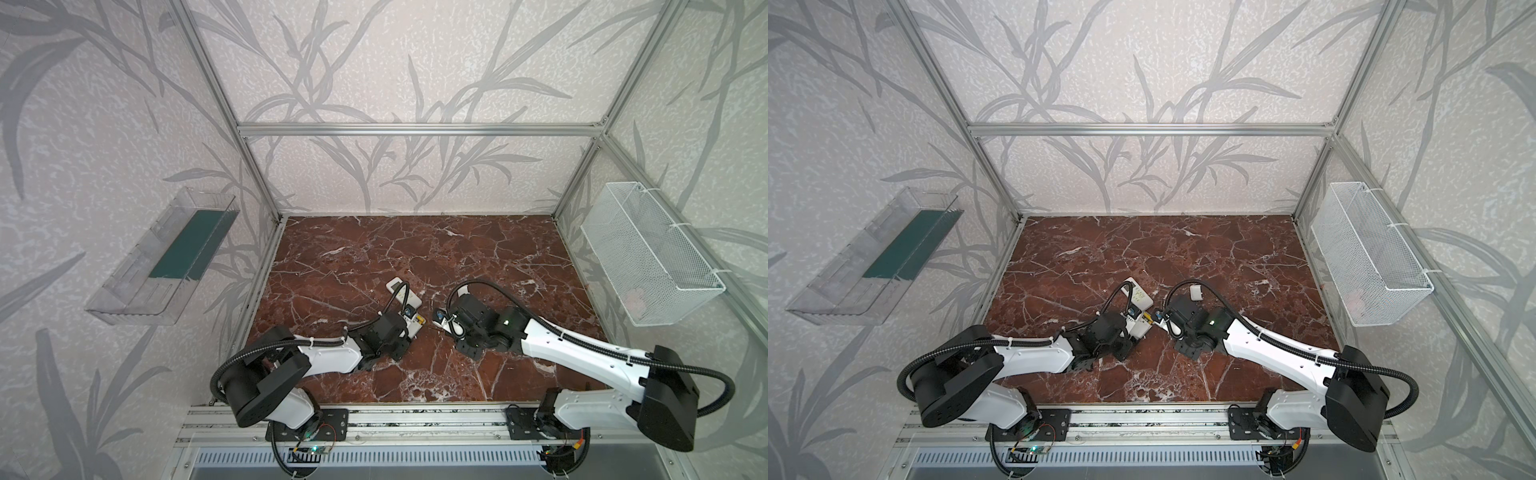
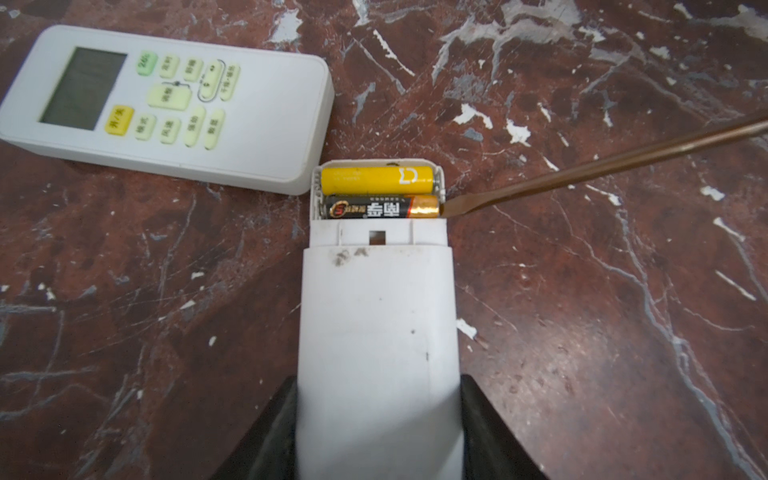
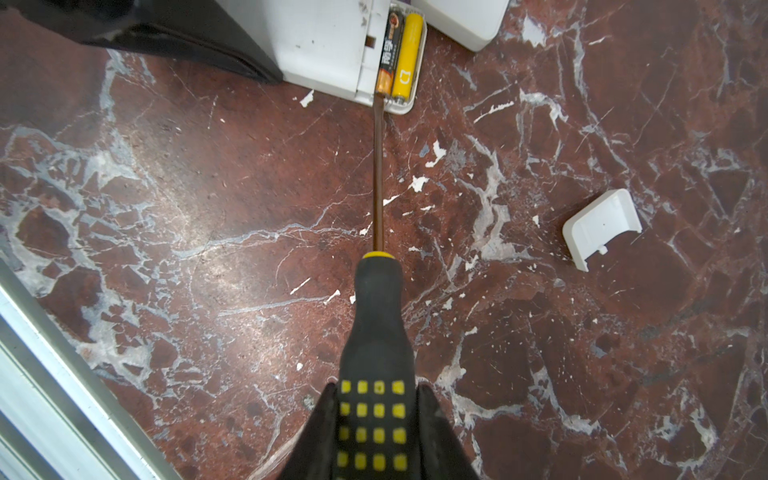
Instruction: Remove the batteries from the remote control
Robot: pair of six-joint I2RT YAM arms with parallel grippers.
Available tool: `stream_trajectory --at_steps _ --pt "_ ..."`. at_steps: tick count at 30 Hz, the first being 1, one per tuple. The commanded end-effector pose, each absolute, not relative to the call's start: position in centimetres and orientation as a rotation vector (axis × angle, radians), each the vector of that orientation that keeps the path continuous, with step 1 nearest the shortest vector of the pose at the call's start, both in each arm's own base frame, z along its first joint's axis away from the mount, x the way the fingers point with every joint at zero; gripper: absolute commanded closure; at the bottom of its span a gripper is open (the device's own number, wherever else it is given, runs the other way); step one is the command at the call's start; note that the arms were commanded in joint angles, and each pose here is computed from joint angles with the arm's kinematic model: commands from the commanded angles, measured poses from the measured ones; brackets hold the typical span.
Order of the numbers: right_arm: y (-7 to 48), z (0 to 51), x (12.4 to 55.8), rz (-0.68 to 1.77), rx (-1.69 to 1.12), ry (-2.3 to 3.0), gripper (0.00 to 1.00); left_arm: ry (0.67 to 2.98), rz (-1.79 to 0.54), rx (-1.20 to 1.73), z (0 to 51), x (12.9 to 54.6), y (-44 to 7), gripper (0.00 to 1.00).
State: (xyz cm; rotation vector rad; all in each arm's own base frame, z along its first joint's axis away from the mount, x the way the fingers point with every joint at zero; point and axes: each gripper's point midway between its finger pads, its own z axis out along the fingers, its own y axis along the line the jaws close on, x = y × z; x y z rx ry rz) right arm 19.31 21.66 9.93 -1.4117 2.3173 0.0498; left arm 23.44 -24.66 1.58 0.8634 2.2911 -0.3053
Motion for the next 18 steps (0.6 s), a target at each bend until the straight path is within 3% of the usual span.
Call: stream_trajectory --at_steps 1,18 --pt "25.5 11.9 21.0 0.194 -1.321 2.166 1.0 2.407 -0.335 1.03 -2.3 19.8 -23.9 0.58" --pt "26.2 13.0 22.2 0.188 -1.251 2.116 1.0 2.418 -0.339 1.05 -2.8 19.5 -24.1 0.6"
